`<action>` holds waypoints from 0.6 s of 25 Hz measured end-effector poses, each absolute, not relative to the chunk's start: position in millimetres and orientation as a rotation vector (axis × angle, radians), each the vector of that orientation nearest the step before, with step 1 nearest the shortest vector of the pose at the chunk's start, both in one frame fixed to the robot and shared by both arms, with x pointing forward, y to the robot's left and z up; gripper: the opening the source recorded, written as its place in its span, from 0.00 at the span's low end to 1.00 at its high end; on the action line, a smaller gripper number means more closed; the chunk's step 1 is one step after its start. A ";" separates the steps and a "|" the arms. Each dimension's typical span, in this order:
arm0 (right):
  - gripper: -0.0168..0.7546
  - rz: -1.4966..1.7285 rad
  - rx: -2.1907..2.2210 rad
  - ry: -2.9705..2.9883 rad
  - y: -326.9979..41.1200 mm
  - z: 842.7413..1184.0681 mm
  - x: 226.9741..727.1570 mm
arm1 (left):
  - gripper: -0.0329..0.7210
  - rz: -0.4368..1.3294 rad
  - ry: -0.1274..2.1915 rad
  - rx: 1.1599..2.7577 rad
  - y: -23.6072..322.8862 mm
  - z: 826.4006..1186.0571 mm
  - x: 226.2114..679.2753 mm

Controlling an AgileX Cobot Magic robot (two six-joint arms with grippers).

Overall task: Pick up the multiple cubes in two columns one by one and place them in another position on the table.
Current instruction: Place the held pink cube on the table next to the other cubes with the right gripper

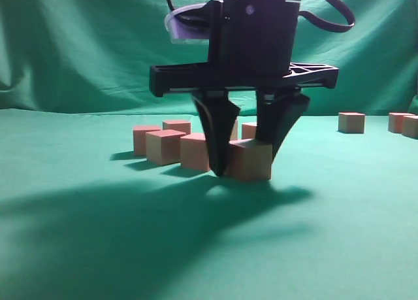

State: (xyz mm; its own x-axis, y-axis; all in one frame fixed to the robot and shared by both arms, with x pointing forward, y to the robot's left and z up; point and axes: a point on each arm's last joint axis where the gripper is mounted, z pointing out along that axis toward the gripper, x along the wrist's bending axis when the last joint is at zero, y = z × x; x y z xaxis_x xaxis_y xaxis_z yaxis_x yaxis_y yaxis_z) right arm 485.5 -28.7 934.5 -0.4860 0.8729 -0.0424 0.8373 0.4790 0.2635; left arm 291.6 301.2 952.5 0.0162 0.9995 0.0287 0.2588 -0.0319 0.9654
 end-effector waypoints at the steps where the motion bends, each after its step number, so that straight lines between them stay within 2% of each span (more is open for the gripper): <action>1: 0.56 0.307 1.490 2.551 -28.8 934.5 485.4 | 0.04 1.087 1.376 1.429 301.2 952.5 291.6; 5: 0.77 0.290 1.493 2.552 -29.9 935.0 484.7 | 0.04 1.087 1.376 1.429 301.2 952.5 291.6; 10: 0.76 0.338 1.488 2.536 -34.6 958.2 481.1 | 0.04 1.087 1.376 1.429 301.2 952.5 291.6; 11: 0.80 0.352 1.480 2.535 -36.7 966.1 479.6 | 0.04 1.087 1.376 1.429 301.2 952.5 291.6; 15: 0.80 0.400 1.377 2.525 -49.4 1007.5 472.8 | 0.04 1.087 1.376 1.429 301.2 952.5 291.6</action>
